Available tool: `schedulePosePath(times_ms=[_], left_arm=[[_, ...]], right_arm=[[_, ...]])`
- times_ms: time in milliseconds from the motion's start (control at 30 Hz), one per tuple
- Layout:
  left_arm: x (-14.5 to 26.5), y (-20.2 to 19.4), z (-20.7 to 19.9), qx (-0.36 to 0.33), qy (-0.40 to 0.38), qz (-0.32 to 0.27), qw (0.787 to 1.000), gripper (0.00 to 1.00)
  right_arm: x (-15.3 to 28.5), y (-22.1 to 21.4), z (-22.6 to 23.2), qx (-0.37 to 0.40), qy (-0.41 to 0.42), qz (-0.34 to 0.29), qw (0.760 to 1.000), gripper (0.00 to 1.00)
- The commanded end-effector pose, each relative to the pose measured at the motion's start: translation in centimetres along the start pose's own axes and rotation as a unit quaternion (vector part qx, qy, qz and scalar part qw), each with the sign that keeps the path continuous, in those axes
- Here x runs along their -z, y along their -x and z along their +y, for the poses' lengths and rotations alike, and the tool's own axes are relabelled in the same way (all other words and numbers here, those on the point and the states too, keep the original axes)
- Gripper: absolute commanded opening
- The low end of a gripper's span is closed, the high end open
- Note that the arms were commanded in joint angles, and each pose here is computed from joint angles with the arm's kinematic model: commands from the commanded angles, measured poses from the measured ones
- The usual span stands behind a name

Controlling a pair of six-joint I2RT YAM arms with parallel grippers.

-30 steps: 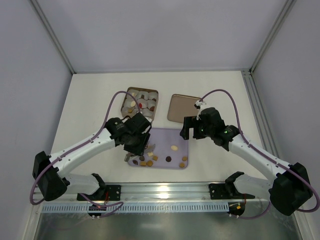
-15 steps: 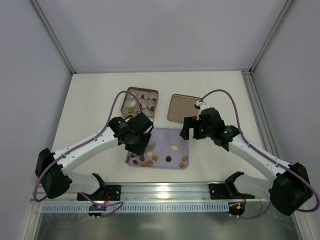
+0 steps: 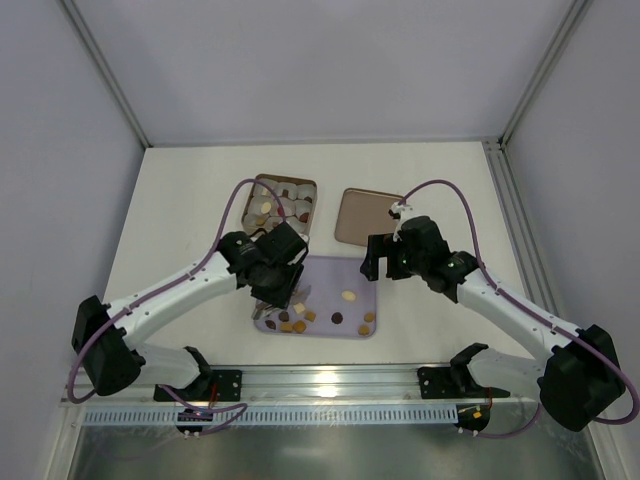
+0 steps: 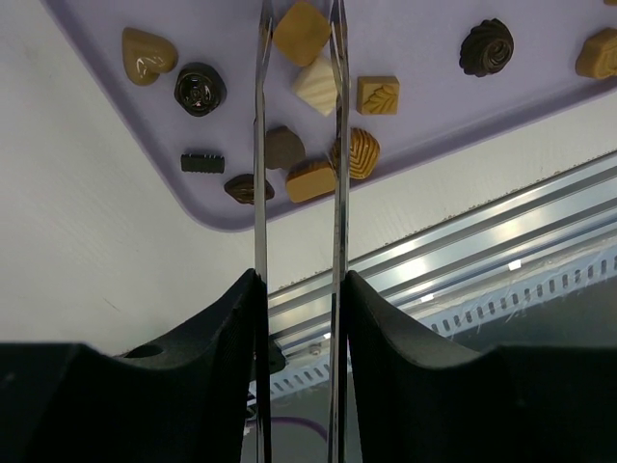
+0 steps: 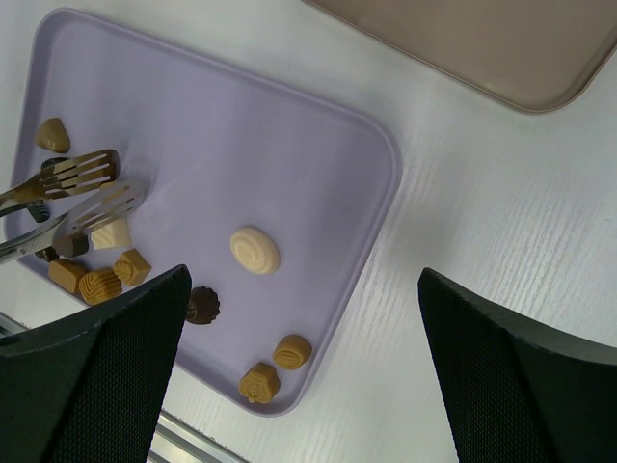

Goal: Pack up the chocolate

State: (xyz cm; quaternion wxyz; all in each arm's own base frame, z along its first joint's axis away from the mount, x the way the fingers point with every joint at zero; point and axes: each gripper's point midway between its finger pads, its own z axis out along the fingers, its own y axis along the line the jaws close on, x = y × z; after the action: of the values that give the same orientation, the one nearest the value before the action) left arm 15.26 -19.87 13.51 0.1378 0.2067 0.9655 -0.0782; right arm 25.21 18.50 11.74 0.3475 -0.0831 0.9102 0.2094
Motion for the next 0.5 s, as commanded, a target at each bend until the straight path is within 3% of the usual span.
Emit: schedulePosePath(times_ms=[0,467], left_arm=[[1.14,0.93,0.12,-0.019,0.005,-0.016,1.0,0.4],[1.4,0.36,0.68,-0.064,0.016,0.013,0.998,0.41]], right_arm=[[0.07,1.16,0.21,0.003,0.002,-0.02,1.0,1.0],[0.13,1.06,0.06,0.002,-0.002,-0.02,1.0,1.0]])
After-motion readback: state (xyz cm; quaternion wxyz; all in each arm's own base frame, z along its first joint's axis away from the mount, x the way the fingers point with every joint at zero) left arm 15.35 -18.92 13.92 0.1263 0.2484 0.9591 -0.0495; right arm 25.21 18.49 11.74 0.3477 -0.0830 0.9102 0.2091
